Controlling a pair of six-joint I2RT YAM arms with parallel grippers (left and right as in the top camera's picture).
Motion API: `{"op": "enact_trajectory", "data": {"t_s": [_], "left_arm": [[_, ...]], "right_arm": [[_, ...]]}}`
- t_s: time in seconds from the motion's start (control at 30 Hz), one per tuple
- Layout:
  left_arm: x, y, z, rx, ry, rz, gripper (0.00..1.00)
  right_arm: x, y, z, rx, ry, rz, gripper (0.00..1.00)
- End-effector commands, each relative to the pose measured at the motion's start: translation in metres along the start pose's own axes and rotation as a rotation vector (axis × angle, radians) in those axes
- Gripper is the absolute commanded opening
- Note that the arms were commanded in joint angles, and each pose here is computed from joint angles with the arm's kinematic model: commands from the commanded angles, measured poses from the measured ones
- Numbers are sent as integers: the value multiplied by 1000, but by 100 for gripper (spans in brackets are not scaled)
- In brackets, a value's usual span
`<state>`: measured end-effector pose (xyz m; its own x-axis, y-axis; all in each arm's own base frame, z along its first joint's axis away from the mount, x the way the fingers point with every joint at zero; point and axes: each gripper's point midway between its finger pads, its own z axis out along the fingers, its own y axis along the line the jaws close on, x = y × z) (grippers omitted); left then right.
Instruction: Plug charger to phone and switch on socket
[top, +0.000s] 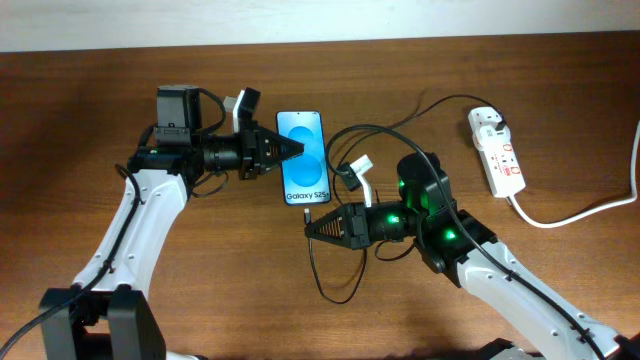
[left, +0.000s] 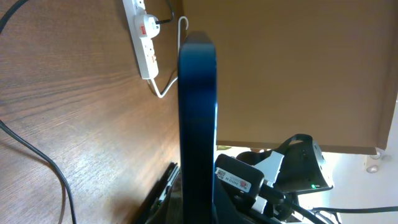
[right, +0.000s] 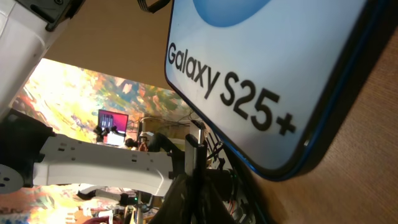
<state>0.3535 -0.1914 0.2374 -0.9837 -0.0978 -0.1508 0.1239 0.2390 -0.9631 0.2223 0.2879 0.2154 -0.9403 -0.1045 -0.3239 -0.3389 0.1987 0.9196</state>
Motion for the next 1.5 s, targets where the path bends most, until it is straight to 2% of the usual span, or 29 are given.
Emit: {"op": "enact_trajectory", "data": {"t_s": [0.0,0.43,0.53,0.73,0.87,0.97,1.27,1.47], "left_arm": [[3,-12,-2,24,8,48,0],[5,-15,-2,39,19,64,0],[5,-15,-2,38,18,64,0],[5,-15,-2,38,18,64,0],[3,-13,-2,25,10,62,0],[-2,2,9,-76,-33,26,0],[7,-5,18,-52,7,32,0],[7,-6,18,-46,12,33,0]], "right_arm": [[1,5,0,-18,11,-22,4],[-3,6,0,-16,-5,-28,4],[5,12,0,-55,41,-4,4],[17,27,-43,-60,25,19,4],[20,16,-26,1,28,23,4],[22,3,-16,27,46,37,4],[11,-17,-14,104,-4,56,4],[5,-17,-11,91,-13,33,4]]}}
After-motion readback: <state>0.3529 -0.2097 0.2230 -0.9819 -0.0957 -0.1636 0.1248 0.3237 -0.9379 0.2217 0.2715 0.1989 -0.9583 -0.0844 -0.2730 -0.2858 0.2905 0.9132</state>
